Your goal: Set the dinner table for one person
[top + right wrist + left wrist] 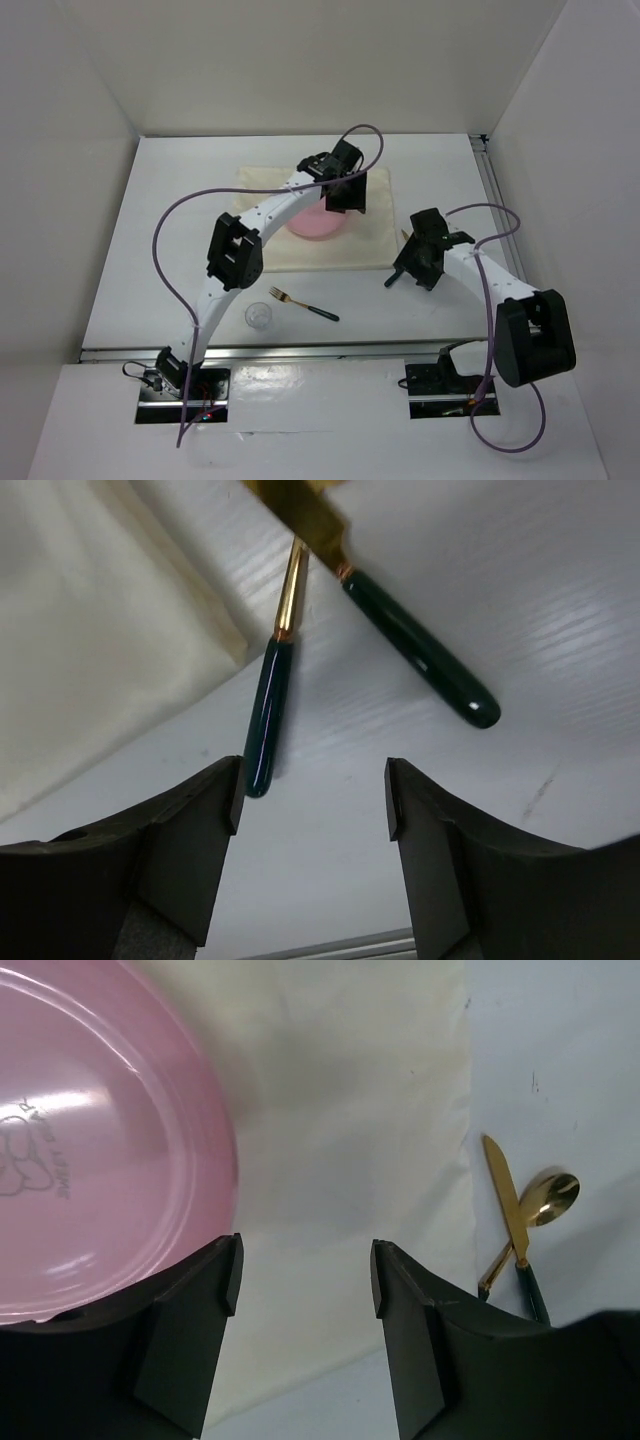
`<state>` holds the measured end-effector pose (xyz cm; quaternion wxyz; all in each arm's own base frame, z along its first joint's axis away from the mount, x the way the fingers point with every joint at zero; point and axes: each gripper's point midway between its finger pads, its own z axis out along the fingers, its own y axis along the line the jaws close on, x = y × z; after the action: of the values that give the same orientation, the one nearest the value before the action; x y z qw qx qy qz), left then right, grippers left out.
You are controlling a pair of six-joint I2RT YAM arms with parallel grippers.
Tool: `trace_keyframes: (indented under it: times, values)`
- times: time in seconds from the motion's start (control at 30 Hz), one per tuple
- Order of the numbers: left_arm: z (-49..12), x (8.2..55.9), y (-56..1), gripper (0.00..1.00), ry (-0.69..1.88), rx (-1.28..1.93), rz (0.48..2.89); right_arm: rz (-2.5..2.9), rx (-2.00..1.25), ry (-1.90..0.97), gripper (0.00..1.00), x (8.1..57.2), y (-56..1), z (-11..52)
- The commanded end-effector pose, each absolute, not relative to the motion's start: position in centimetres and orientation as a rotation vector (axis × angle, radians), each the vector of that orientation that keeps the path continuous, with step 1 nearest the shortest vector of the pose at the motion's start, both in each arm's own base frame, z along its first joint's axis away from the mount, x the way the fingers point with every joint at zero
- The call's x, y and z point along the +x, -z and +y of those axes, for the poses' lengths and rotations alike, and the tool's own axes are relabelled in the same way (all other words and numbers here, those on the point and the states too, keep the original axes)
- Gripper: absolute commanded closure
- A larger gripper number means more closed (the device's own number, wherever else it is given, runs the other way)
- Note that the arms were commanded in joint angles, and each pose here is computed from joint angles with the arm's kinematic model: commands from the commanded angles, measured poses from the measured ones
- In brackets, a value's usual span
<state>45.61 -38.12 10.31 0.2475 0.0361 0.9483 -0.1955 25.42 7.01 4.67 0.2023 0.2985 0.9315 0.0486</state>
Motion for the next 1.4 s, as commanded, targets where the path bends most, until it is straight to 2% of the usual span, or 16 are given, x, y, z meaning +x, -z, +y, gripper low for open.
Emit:
trace_keyframes:
  times: [0.0, 0.23, 0.3, 0.63, 0.87, 0.9, 1.0, 1.1, 1.27, 1.37]
  values:
    - [-38.2, 44.5, -12.8, 0.29, 0.570, 0.128, 2.555, 2.499, 0.852, 0.057, 0.30, 27.6, -6.2, 3.7]
    - [-37.7, 42.0, -17.1, 0.29, 0.572, 0.153, 2.521, 2.512, 0.892, 0.162, 0.29, 28.8, -5.1, 0.1]
    - [-37.3, 41.0, -18.9, 0.29, 0.577, 0.159, 2.502, 2.535, 0.855, 0.177, 0.29, 28.9, -4.6, 0.0]
    - [-34.3, 38.9, -20.4, 0.29, 0.490, 0.145, 2.513, 2.587, 0.668, 0.039, 0.36, 29.8, -3.1, 1.7]
    - [-33.9, 38.7, -19.8, 0.31, 0.466, 0.143, 2.529, 2.651, 0.668, 0.023, 0.59, 29.6, -1.0, 2.3]
    - [-34.0, 38.8, -19.6, 0.31, 0.461, 0.144, 2.536, 2.650, 0.651, 0.006, 0.66, 29.8, -1.0, 2.5]
    - [-33.8, 38.9, -19.4, 0.31, 0.443, 0.140, 2.541, 2.634, 0.646, -0.017, 0.69, 30.0, -1.2, 2.7]
    - [-33.9, 39.0, -19.7, 0.32, 0.449, 0.139, 2.533, 2.637, 0.632, -0.014, 0.79, 30.0, -1.2, 2.7]
    - [-33.9, 39.0, -20.7, 0.32, 0.461, 0.137, 2.516, 2.581, 0.591, -0.021, 0.97, 30.7, -3.9, 2.5]
    - [-33.6, 38.9, -21.1, 0.32, 0.450, 0.132, 2.512, 2.518, 0.556, -0.042, 1.00, 31.2, -7.1, 2.4]
